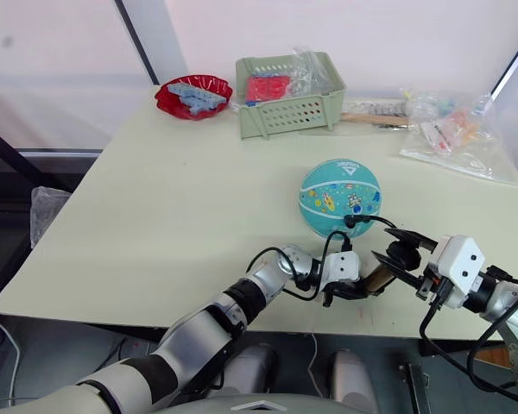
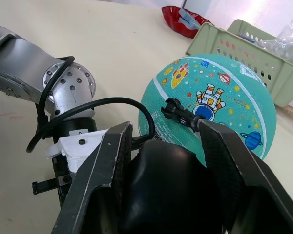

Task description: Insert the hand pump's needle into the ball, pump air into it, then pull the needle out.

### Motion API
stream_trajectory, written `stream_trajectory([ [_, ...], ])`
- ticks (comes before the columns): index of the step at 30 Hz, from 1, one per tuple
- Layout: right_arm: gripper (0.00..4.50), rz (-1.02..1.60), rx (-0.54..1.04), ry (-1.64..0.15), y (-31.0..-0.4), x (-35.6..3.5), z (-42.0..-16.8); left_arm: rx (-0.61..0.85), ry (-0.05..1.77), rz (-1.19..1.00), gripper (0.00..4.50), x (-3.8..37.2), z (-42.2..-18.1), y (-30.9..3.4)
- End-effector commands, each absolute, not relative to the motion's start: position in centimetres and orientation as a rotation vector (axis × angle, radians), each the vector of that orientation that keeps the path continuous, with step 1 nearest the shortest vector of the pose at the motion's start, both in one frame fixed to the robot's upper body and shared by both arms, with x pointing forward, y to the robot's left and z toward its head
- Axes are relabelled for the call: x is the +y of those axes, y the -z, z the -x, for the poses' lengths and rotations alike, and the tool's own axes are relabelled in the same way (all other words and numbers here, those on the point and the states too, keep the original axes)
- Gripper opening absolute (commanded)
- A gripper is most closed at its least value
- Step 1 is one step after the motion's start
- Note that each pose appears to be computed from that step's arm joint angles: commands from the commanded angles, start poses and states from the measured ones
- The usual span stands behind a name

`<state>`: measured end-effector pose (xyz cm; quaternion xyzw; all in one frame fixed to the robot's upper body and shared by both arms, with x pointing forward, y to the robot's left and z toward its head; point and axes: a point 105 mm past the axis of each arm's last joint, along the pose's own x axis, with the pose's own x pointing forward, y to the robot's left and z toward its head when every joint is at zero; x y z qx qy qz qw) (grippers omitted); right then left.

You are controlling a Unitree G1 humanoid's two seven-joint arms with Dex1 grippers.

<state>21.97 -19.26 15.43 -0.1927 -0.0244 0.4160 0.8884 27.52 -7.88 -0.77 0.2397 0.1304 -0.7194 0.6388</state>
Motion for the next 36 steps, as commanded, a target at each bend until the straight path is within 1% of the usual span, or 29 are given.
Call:
stream_trajectory([
  [1,1.65,0.396,-0.140,-0.900,-19.8,-19.2,-20.9,0.615,1.563,-0.614,0.96,-2.8,-26.6,6.7],
  [11,1.65,0.423,-0.208,-0.887,-27.3,-20.2,-19.3,0.617,1.573,-0.612,0.96,-3.0,-26.3,6.8],
  [16,1.65,0.430,-0.218,-0.878,-29.3,-20.4,-18.9,0.614,1.576,-0.615,0.96,-3.1,-26.3,6.8],
  [19,1.65,0.431,-0.216,-0.871,-29.8,-20.6,-19.0,0.614,1.577,-0.615,0.96,-3.1,-26.3,6.7],
  [25,1.65,0.418,-0.130,-0.898,-26.8,-19.9,-19.5,0.614,1.575,-0.617,0.96,-3.1,-26.4,6.7],
  [31,1.65,0.405,-0.068,-0.904,-21.2,-19.3,-20.4,0.615,1.566,-0.617,0.96,-2.9,-26.5,6.7],
  [36,1.65,0.354,-0.072,-0.909,-18.3,-18.5,-20.6,0.616,1.563,-0.618,0.96,-2.8,-26.6,6.7],
])
